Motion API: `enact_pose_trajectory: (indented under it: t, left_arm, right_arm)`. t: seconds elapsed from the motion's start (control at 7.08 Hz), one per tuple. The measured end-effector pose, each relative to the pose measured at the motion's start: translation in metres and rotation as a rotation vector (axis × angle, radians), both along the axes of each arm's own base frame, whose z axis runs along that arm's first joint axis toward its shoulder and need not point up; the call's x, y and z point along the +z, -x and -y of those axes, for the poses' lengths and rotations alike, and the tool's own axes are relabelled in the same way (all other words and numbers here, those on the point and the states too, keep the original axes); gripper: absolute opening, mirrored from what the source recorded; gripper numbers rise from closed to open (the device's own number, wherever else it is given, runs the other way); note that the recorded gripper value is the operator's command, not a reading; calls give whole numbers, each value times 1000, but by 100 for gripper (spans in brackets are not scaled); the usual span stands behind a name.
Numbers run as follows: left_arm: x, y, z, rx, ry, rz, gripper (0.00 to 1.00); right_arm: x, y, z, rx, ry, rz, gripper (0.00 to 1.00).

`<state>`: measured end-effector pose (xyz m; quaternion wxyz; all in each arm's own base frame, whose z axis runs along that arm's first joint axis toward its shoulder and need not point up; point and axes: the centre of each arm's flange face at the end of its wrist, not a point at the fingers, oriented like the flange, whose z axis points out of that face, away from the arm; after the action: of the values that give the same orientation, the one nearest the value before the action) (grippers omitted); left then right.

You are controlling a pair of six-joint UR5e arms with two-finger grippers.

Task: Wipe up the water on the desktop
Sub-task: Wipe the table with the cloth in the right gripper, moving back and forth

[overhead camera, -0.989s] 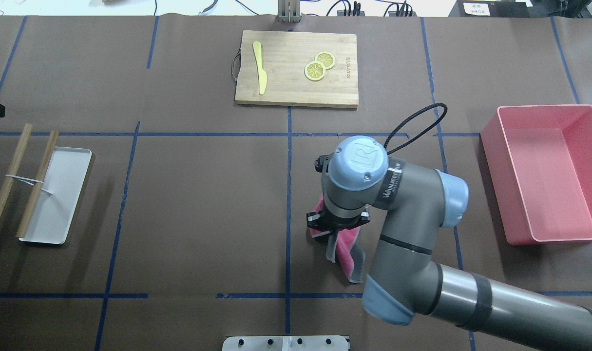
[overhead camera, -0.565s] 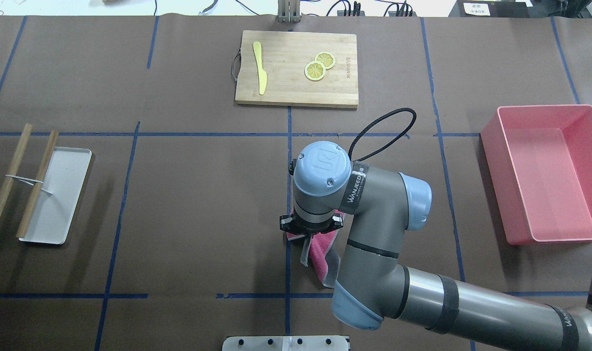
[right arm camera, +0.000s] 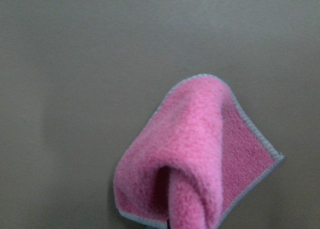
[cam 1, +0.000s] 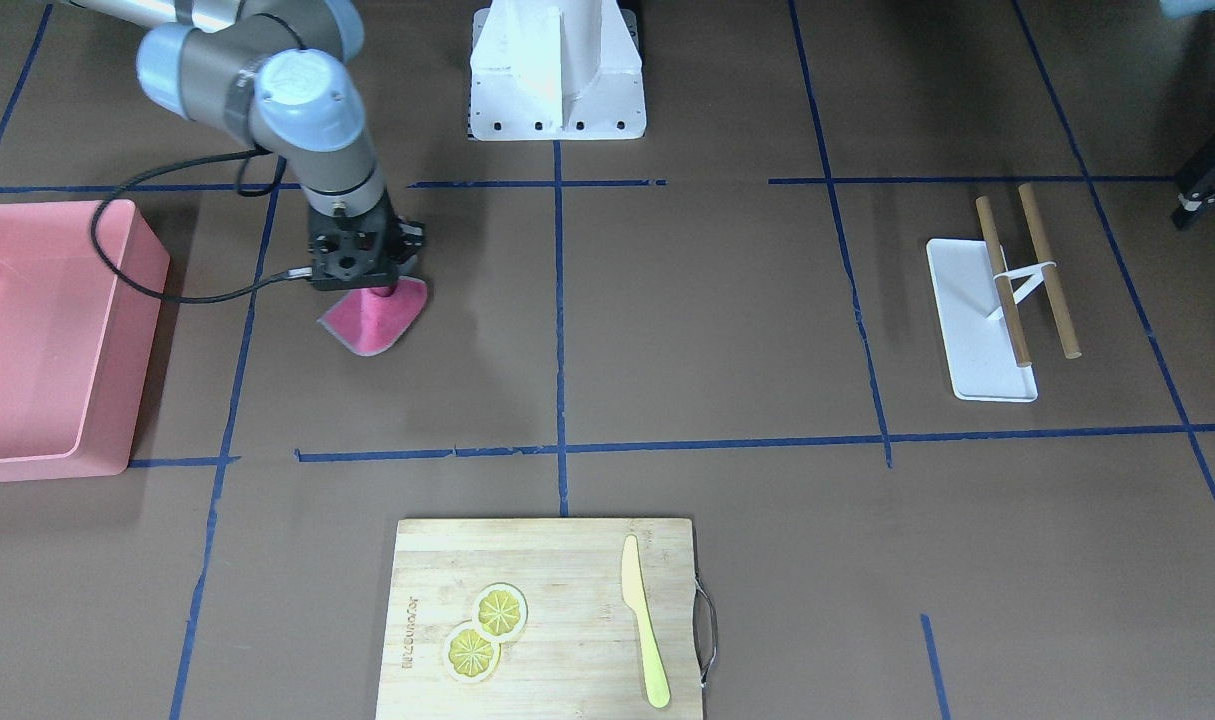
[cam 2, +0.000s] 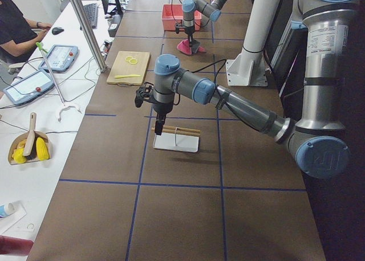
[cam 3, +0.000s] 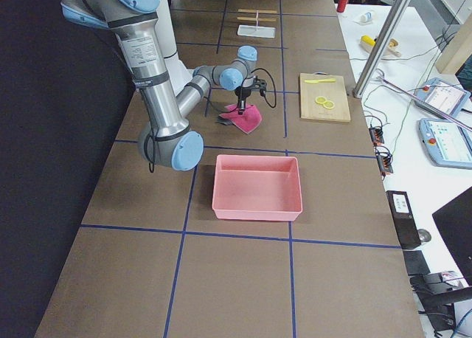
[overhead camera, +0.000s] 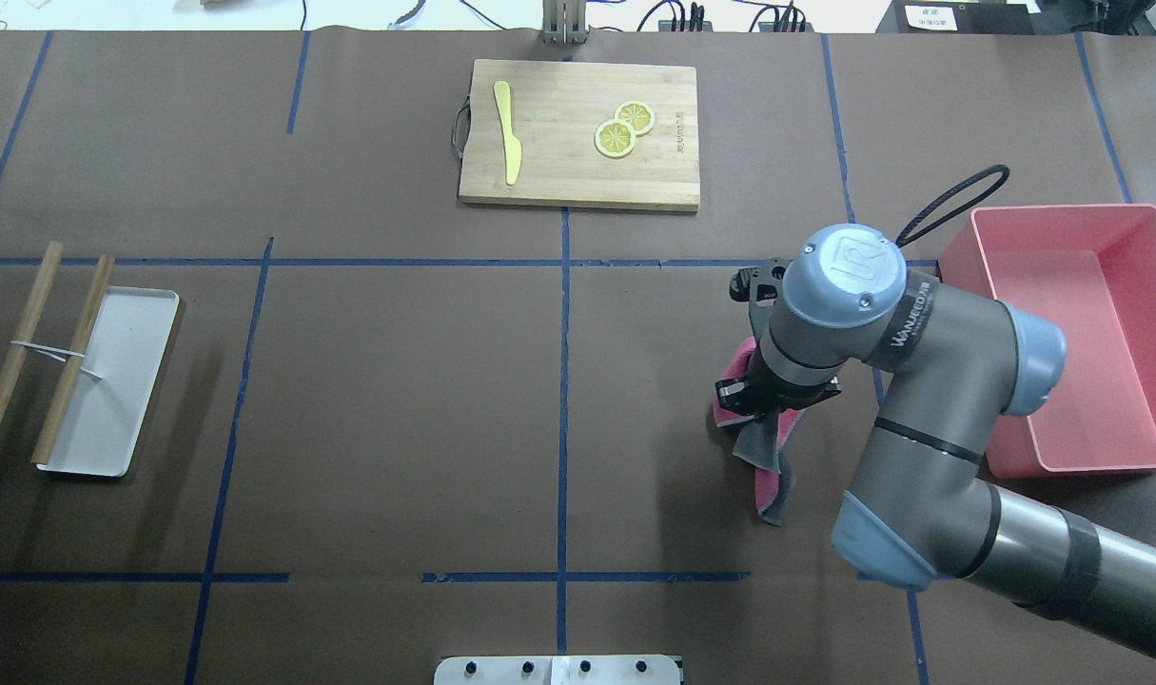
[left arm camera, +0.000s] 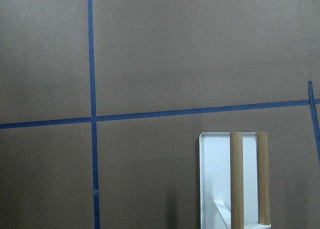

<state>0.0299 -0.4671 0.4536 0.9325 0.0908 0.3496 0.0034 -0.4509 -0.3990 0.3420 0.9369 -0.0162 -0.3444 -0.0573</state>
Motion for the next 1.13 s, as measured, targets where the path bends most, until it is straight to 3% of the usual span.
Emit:
enact_pose_trajectory:
  t: [0.28, 0.99, 1.13]
  left_arm:
    - [2, 1, -1, 0, 1, 2, 100]
    - [6, 2, -3, 0, 11, 4, 100]
    - [7, 2, -3, -1, 13, 5, 100]
  right_arm:
    - [14, -2, 0, -24, -4, -18, 0]
    - [-127, 143, -19, 16, 69, 84, 2]
    - [-137, 155, -19, 24, 84, 83, 1]
